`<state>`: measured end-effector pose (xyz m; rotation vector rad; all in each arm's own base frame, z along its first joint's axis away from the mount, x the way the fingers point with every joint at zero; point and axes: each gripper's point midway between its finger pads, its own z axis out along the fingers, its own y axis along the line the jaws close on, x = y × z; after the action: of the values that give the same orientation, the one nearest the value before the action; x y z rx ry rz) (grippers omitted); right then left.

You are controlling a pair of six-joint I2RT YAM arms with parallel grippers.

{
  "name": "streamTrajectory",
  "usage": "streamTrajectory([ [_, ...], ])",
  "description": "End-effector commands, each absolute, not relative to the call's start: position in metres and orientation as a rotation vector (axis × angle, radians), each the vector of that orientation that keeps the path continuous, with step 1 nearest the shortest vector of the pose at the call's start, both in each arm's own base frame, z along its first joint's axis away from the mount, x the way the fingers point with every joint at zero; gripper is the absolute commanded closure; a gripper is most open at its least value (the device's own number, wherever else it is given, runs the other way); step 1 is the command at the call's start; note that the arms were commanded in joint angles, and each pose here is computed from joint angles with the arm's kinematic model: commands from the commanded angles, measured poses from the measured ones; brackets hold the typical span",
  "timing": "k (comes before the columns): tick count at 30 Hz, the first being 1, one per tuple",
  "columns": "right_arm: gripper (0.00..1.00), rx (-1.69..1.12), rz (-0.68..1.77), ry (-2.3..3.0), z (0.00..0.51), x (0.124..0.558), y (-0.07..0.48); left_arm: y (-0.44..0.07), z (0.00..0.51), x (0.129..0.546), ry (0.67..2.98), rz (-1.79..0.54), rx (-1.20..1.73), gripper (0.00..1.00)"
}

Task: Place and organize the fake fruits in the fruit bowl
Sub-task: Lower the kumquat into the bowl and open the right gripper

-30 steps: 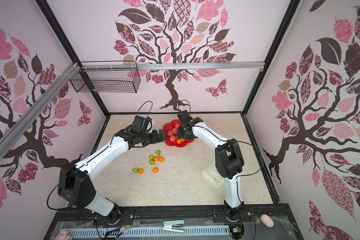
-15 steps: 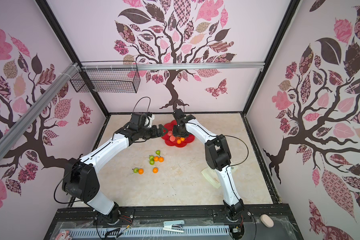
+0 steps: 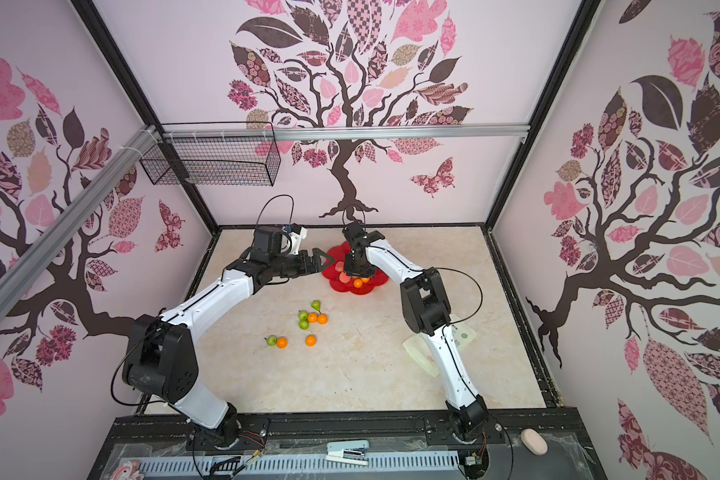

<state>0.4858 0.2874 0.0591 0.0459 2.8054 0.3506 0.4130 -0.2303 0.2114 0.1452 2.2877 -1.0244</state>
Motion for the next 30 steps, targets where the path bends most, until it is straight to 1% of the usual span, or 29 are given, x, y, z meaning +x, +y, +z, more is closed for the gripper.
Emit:
streamTrajectory([
  [1, 0.65, 0.038, 0.33, 2.829, 0.052, 0.489, 0.283, -0.234, 0.205, 0.41, 2.281, -1.054, 0.181, 0.02],
  [11, 0.59, 0.045, 0.329, 2.833, 0.05, 0.491, 0.281, -0.236, 0.205, 0.409, 2.278, -1.068, 0.19, 0.02],
  [20, 0.57, 0.046, 0.333, 2.824, 0.055, 0.493, 0.278, -0.237, 0.201, 0.408, 2.287, -1.077, 0.191, 0.02],
  [24, 0.57, 0.039, 0.344, 2.802, 0.072, 0.495, 0.278, -0.235, 0.206, 0.406, 2.276, -1.067, 0.195, 0.02],
  [30, 0.57, 0.03, 0.385, 2.725, 0.117, 0.494, 0.277, -0.223, 0.228, 0.392, 2.277, -1.008, 0.166, 0.02],
])
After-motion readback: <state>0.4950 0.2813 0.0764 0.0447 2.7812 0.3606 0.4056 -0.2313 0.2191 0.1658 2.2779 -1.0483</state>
